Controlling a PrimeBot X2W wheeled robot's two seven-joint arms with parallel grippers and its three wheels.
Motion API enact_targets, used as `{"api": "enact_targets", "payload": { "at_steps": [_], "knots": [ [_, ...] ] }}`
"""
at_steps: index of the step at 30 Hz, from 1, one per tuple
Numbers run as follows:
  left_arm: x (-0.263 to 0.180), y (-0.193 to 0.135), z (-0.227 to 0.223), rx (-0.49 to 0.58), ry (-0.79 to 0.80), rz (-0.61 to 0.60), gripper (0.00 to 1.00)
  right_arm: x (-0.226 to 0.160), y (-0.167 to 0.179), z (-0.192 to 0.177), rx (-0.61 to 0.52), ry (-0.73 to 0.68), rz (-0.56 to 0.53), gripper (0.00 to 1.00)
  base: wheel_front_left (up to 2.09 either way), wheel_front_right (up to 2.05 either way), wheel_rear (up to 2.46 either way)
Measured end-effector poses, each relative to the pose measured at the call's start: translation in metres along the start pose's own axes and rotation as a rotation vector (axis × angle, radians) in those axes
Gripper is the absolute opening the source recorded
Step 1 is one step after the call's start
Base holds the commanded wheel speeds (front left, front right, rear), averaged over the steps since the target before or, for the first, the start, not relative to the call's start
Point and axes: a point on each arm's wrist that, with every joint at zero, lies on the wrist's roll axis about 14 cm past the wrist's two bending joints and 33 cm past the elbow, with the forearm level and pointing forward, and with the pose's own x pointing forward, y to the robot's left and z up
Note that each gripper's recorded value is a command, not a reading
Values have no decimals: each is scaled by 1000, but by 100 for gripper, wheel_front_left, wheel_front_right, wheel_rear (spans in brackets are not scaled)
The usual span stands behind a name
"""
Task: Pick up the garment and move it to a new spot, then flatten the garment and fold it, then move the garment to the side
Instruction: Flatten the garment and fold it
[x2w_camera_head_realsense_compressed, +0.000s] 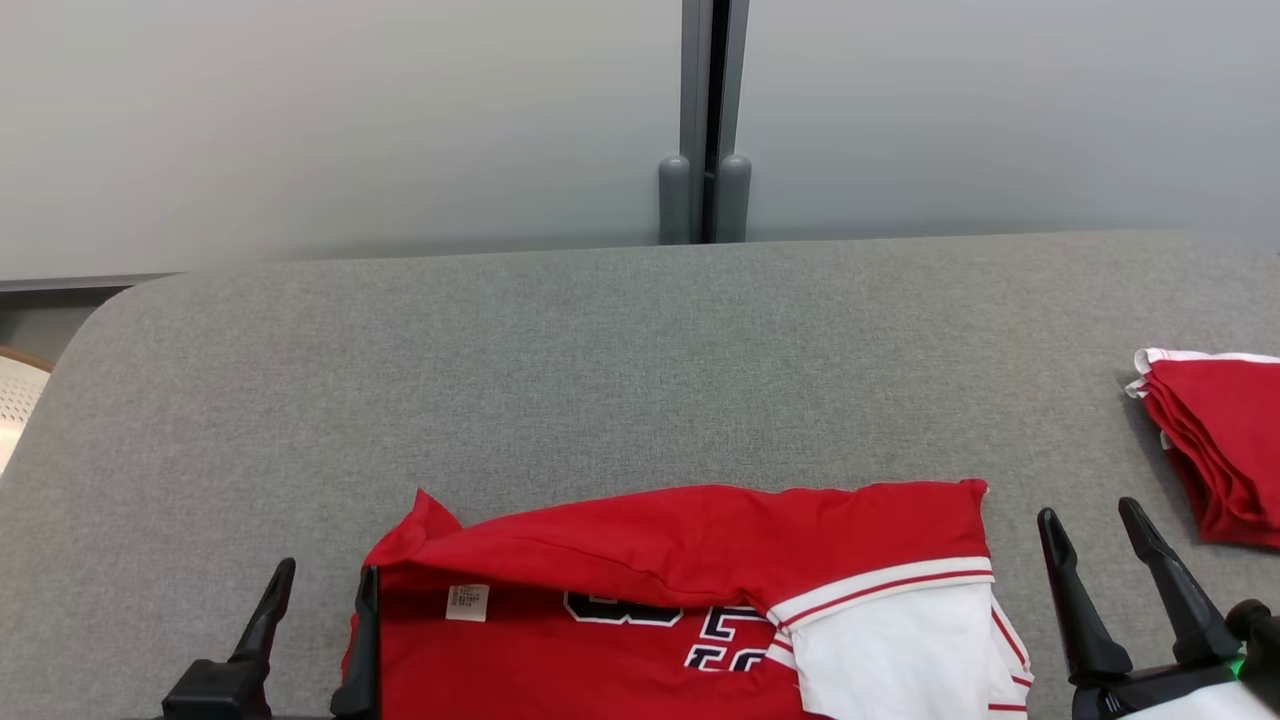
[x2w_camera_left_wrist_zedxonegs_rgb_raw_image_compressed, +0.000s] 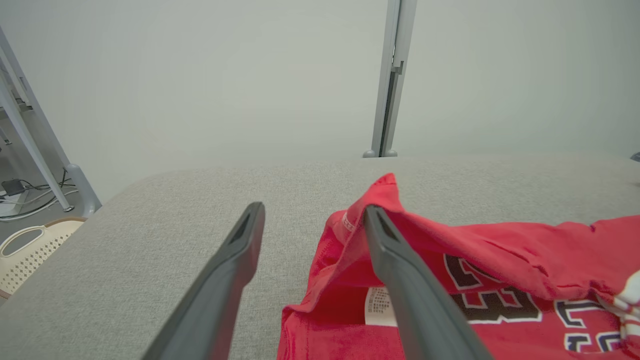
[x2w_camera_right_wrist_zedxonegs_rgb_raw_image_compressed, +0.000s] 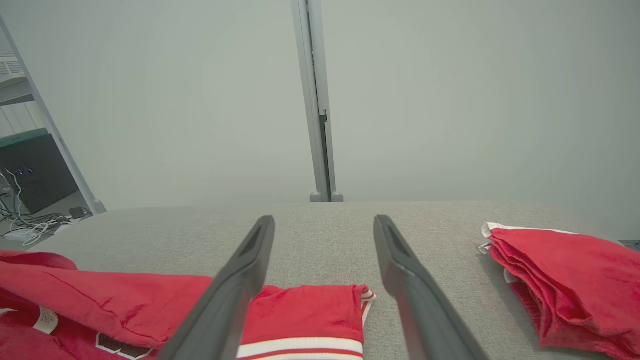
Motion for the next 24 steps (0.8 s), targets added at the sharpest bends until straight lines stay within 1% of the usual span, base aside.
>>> {"api": "enact_targets", "payload": {
  "at_steps": [10,14,24],
  "knots": [
    [-15,9,-14,-17,86,17,100,-11,1,3,15,1,-19,100,0,0,0],
    [-16,14,-7,-17,64,24,100,-13,1,2,20,5,-23,100,0,0,0],
    [-15,7,15,-41,-21,11,100,-16,-1,3,6,8,-27,100,0,0,0]
  ]
}}
